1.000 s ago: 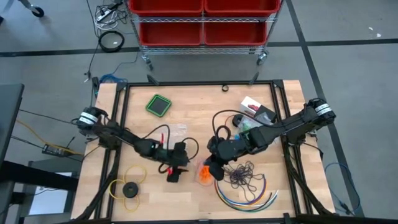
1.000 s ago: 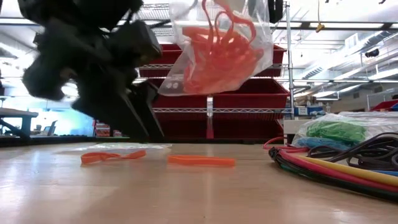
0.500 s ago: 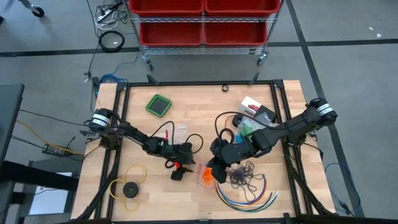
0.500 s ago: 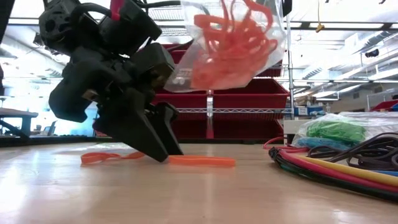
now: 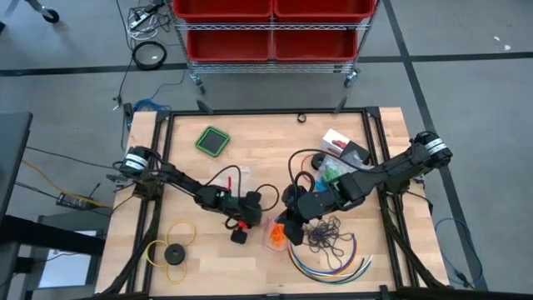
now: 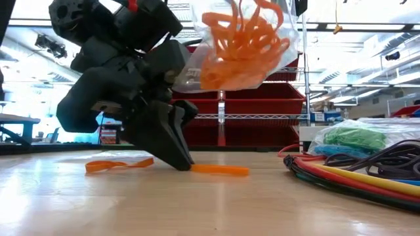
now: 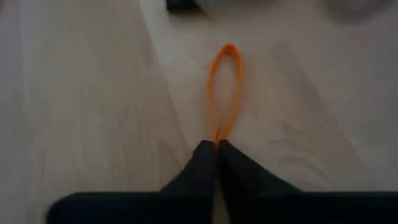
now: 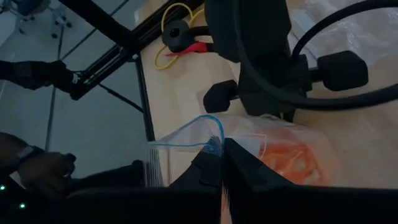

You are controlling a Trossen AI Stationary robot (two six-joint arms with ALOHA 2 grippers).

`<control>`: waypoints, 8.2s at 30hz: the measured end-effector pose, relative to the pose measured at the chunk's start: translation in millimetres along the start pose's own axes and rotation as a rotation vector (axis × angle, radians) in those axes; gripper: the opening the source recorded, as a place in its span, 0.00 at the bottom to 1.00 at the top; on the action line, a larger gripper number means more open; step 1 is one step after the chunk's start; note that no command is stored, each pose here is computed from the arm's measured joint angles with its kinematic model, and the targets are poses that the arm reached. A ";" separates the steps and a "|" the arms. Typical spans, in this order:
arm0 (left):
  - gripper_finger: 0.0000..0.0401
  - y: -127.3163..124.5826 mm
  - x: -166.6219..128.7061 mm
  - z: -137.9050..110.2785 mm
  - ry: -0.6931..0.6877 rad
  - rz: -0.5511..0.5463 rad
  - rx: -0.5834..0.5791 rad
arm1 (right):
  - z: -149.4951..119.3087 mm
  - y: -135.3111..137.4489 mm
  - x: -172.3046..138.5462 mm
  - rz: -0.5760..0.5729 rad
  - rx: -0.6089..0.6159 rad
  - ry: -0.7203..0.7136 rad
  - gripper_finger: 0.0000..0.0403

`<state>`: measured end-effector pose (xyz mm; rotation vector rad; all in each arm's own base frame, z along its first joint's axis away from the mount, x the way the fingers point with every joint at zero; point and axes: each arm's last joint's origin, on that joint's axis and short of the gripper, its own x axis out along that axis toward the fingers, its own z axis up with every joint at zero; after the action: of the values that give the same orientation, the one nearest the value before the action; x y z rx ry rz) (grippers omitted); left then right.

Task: Sort rubber bands
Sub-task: Put the orange rubber band into the transparent zip bag

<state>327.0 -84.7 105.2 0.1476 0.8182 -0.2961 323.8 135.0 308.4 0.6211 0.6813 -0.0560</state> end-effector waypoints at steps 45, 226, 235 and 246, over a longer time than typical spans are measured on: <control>0.00 -76.7 -114.7 166.1 -0.004 0.403 0.320 | 17.2 -26.5 5.3 -0.029 0.105 0.090 0.01; 0.46 -169.9 -67.2 0.6 -0.281 0.471 -0.350 | -53.6 55.4 99.4 -0.772 -0.548 0.475 0.00; 0.46 -154.1 -76.6 -4.7 -0.066 0.582 -0.304 | -7.0 58.1 50.3 -0.625 -0.427 0.474 0.00; 0.62 -124.6 -52.8 -40.6 -0.080 0.537 -0.487 | -2.6 60.8 43.6 -0.601 -0.419 0.446 0.00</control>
<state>225.3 -182.4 114.6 -0.1030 0.7208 0.4012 371.4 192.6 312.1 0.0021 1.2575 -0.3301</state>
